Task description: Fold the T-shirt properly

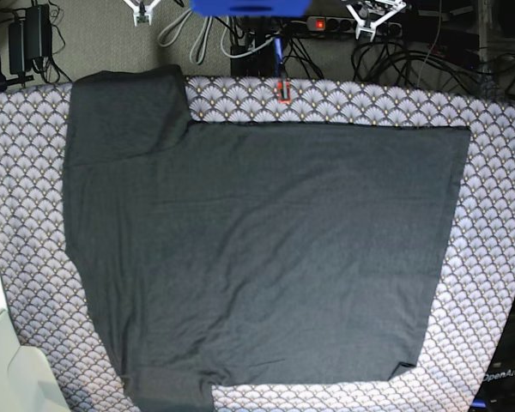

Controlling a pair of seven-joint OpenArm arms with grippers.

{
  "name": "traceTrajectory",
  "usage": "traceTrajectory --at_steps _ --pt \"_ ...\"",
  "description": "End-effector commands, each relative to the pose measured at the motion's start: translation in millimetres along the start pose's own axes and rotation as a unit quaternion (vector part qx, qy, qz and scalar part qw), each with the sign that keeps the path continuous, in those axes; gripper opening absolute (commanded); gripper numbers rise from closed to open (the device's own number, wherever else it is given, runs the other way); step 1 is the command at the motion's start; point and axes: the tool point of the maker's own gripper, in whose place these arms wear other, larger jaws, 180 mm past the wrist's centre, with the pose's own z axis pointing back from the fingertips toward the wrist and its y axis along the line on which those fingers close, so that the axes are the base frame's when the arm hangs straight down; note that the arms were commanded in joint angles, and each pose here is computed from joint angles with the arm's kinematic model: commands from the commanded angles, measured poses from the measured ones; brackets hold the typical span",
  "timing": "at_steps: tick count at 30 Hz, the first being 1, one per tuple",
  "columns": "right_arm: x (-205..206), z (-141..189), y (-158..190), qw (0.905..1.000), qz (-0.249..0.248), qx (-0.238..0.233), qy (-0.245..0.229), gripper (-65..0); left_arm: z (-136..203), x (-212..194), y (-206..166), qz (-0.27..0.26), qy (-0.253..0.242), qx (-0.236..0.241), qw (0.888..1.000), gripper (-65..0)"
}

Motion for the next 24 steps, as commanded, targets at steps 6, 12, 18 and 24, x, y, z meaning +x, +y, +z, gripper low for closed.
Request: traceTrajectory --at_steps 6,12,18,24 --pt "-1.3 0.6 -1.2 1.0000 0.000 0.002 -0.001 -65.0 0.5 -3.7 2.5 0.001 0.001 0.003 1.000 -64.7" --pt "-1.0 0.7 -3.4 1.0000 0.000 0.001 -0.002 -65.0 0.5 -4.7 1.5 0.001 0.002 0.000 1.000 -64.7" --pt "-1.1 0.7 -2.4 1.0000 0.000 0.001 -0.002 -65.0 0.6 -4.9 3.8 0.052 0.001 -0.002 0.999 -64.7" --pt "-0.8 0.7 -2.4 1.0000 0.000 0.001 -0.002 -65.0 0.6 -5.0 4.8 0.054 0.001 -0.001 0.999 -64.7"
